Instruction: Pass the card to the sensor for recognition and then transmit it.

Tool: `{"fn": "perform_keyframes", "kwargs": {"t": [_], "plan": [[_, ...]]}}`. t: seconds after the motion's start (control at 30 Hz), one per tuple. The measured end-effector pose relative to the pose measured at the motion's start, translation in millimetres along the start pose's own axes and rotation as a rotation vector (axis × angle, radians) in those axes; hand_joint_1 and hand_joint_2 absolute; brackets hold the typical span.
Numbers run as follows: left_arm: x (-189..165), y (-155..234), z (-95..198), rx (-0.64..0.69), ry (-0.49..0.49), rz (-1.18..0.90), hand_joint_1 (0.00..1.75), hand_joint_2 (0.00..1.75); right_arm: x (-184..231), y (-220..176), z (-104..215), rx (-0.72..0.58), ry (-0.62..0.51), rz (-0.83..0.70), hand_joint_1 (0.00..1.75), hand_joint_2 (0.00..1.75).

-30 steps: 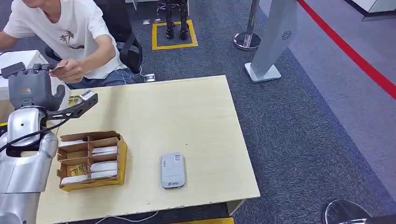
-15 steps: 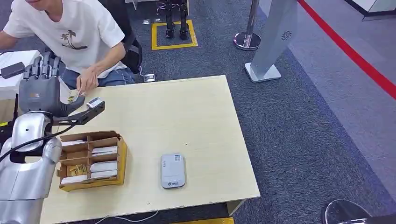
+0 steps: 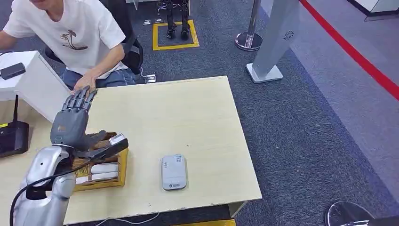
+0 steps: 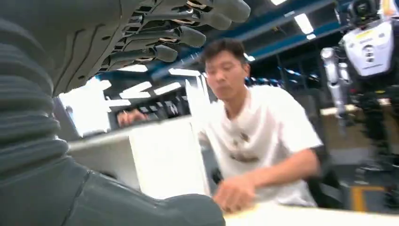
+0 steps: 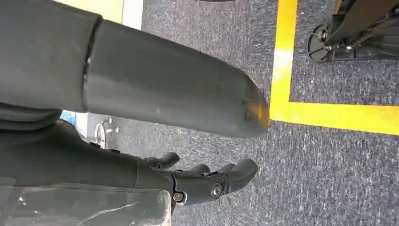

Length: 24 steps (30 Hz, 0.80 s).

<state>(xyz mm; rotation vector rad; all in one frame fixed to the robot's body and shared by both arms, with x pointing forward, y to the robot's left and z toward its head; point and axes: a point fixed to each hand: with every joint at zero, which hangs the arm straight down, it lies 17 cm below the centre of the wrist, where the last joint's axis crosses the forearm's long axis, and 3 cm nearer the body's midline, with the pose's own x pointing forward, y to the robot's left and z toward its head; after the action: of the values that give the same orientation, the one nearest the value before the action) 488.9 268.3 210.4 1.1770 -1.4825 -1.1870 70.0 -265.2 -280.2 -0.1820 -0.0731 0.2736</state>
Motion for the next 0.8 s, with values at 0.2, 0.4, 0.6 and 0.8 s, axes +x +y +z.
{"fn": "perform_keyframes", "kwargs": {"t": [0.2,0.4,0.6,0.8], "plan": [[11.9,-5.6,19.6,-0.003,-0.022,0.058,0.00,1.75,0.4,-0.7,-0.1,-0.002,-0.002,-0.005,0.00,0.00],[36.6,-7.0,49.9,0.032,-0.059,0.205,0.00,1.75,0.2,-0.5,-0.1,-0.001,-0.002,-0.026,0.00,0.00],[56.9,-9.4,72.1,0.030,-0.083,0.333,0.00,1.75,1.2,-0.7,-0.2,-0.001,-0.007,-0.032,0.00,0.00],[69.7,-16.1,91.4,0.009,-0.101,0.434,0.00,1.75,0.4,-0.7,-0.2,-0.001,-0.005,-0.035,0.00,0.00]]}}
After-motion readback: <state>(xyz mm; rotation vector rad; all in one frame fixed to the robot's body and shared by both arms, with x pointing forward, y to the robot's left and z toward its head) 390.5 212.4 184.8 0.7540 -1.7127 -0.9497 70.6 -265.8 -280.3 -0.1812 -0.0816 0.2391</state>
